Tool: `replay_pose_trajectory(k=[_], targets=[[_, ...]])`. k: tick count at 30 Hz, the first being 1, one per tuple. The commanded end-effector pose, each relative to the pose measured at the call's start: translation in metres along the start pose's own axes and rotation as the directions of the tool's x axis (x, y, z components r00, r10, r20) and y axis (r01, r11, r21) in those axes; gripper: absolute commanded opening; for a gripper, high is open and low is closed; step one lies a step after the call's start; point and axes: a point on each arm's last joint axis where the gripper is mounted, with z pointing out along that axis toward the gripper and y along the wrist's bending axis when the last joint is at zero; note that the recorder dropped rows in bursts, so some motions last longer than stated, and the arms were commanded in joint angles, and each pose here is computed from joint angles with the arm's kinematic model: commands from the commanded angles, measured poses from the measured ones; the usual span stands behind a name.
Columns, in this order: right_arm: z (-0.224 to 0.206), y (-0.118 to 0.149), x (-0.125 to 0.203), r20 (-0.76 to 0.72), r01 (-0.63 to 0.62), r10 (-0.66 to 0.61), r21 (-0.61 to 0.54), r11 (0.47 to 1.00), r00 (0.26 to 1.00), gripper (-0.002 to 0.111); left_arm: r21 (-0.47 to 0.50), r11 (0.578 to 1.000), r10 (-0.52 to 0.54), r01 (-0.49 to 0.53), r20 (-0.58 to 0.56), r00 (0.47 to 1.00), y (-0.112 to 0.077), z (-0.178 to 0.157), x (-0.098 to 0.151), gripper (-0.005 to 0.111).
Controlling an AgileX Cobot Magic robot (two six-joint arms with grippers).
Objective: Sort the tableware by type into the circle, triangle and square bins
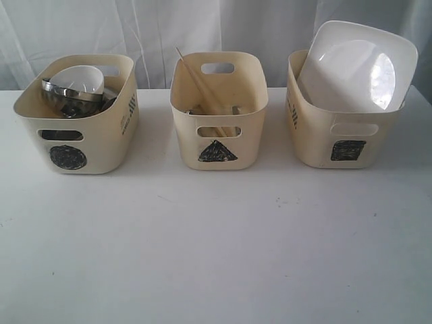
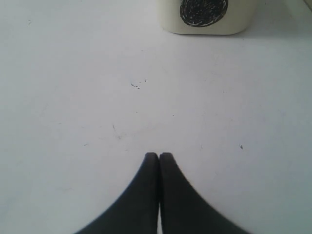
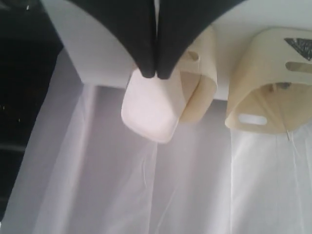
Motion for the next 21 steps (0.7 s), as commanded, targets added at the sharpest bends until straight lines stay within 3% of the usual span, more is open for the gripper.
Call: replay_pose_trajectory(k=[1, 7, 9, 10, 13, 21], targets=[[0.015, 0.002, 0.057, -0.091, -0.128, 0.130, 0.027, 0.991, 0.987, 0.000, 0.004, 1.000, -0.002, 0.002, -0.011, 1.000, 0.000, 0.001, 0.003, 0.000], [0.010, 0.008, 0.127, -0.185, -0.139, 0.141, 0.022, 0.990, 0.973, 0.000, 0.004, 1.000, -0.002, 0.002, -0.011, 1.000, 0.000, 0.001, 0.003, 0.000], [0.005, 0.009, 0.135, -0.163, -0.165, 0.166, 0.020, 0.986, 0.973, 0.000, 0.004, 1.000, -0.002, 0.002, -0.011, 1.000, 0.000, 0.001, 0.003, 0.000], [0.000, 0.010, 0.145, -0.257, -0.181, 0.183, 0.033, 0.983, 0.949, 0.000, 0.004, 1.000, -0.002, 0.002, -0.011, 1.000, 0.000, 0.001, 0.003, 0.000], [-0.003, 0.008, 0.141, -0.199, -0.126, 0.131, 0.039, 0.991, 0.971, 0.000, 0.004, 1.000, -0.002, 0.002, -0.011, 1.000, 0.000, 0.001, 0.003, 0.000], [-0.003, 0.009, 0.141, -0.190, -0.161, 0.164, 0.032, 0.986, 0.968, 0.000, 0.002, 1.000, 0.003, -0.003, -0.010, 1.000, 0.000, 0.001, 0.003, 0.000]])
